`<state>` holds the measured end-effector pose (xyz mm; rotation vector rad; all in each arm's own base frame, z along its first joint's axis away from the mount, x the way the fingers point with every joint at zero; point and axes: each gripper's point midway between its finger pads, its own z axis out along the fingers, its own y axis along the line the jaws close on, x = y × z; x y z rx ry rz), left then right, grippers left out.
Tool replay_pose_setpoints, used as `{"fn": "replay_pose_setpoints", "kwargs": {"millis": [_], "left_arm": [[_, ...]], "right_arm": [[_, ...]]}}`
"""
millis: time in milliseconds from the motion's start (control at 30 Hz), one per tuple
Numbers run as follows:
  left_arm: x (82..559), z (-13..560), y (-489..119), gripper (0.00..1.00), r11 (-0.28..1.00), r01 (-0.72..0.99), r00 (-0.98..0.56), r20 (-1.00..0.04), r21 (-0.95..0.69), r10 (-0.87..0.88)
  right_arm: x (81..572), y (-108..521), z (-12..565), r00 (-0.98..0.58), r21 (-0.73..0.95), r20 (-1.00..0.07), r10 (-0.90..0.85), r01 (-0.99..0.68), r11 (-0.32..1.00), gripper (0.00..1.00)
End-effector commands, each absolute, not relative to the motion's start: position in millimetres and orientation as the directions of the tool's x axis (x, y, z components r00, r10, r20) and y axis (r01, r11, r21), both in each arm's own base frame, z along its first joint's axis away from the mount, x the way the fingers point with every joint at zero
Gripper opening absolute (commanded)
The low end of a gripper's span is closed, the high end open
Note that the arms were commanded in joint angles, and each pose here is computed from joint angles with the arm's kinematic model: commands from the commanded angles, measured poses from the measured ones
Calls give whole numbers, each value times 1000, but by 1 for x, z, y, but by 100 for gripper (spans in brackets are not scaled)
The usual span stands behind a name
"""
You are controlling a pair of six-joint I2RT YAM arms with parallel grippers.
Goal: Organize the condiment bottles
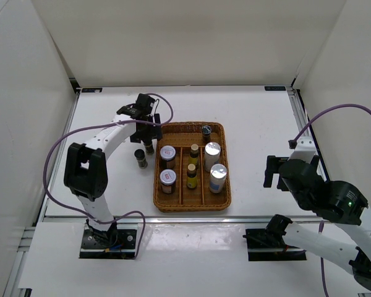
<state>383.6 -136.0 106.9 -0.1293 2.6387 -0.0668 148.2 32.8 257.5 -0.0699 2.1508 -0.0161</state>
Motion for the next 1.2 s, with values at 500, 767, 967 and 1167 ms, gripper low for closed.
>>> {"fn": "replay_pose_setpoints", "kwargs": {"millis": [500, 767, 967, 1167], "left_arm": [[407, 206, -135, 16, 986, -23, -740, -660, -168, -130], [404, 280, -193, 11, 950, 166, -651, -753, -266, -97], [406, 264, -256, 11, 924, 275, -679, -734, -267, -10], [414, 227, -291, 11, 921, 305, -717, -695, -242, 55]], "right_arm": [[154, 39, 261, -535, -42, -843, -59, -44, 998, 100], [154, 39, 261, -535, -42, -843, -59, -44, 998, 100], [154, 39, 261, -535, -42, -843, -59, -44, 998, 100], [154, 39, 261, -535, -42, -843, -59, -44, 998, 100]]}}
